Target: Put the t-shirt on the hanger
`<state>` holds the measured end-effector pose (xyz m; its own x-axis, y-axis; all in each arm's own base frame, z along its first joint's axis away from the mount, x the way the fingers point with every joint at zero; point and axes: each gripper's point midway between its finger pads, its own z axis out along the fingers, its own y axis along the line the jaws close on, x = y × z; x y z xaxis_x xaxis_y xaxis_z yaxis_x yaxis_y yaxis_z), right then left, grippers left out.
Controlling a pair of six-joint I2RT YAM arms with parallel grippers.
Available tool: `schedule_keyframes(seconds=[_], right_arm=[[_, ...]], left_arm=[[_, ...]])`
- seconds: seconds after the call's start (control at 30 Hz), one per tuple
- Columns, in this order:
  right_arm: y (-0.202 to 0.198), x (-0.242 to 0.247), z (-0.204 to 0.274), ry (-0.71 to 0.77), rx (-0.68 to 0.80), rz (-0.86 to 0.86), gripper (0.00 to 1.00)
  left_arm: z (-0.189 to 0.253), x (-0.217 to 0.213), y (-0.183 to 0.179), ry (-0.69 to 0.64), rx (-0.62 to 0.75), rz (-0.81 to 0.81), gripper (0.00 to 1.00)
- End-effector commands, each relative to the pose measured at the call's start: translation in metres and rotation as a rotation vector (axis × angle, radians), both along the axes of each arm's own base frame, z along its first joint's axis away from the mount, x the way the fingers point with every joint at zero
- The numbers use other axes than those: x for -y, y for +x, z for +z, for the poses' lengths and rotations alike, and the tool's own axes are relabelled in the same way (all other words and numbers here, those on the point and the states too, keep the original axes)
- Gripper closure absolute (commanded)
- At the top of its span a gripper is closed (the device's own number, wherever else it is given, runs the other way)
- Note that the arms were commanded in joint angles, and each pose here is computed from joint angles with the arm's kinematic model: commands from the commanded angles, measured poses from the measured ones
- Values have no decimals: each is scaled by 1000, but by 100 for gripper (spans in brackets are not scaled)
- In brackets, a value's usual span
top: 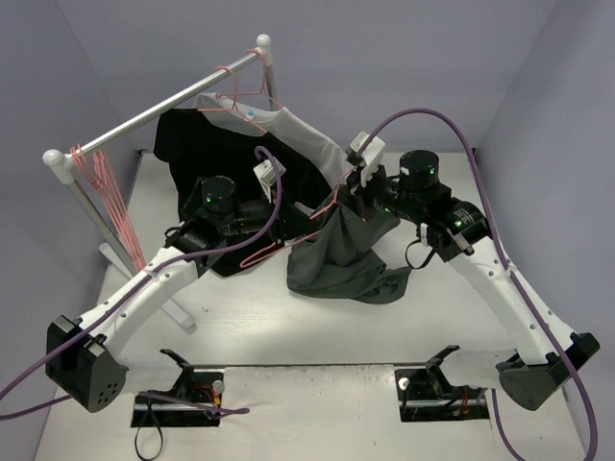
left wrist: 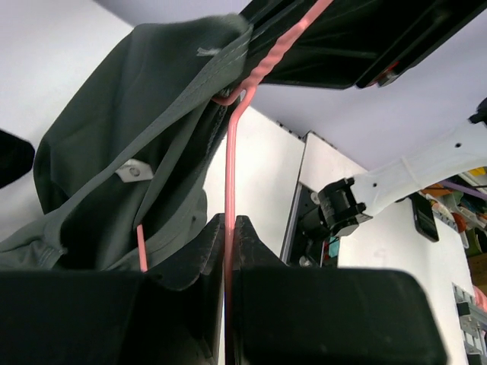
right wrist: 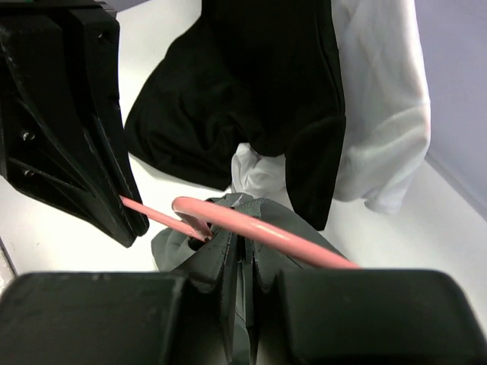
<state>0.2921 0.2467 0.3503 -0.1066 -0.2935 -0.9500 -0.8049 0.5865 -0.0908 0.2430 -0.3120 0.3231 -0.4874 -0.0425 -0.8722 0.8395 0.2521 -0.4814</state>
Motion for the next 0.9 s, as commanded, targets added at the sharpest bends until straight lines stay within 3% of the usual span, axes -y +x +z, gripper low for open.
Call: schedule_keyframes(seconds=[0.0, 0.5, 0.87], right_arm=[[-3, -17, 39, 67, 105, 92, 98], [-4, -1, 21, 39, 88, 21, 94], [3, 5, 3, 35, 26, -29, 80]], left_arm=[[68, 4, -9, -151, 168, -62, 100], [52, 6, -2, -190, 124, -60, 100], [45, 5, 1, -181, 118, -53, 100]])
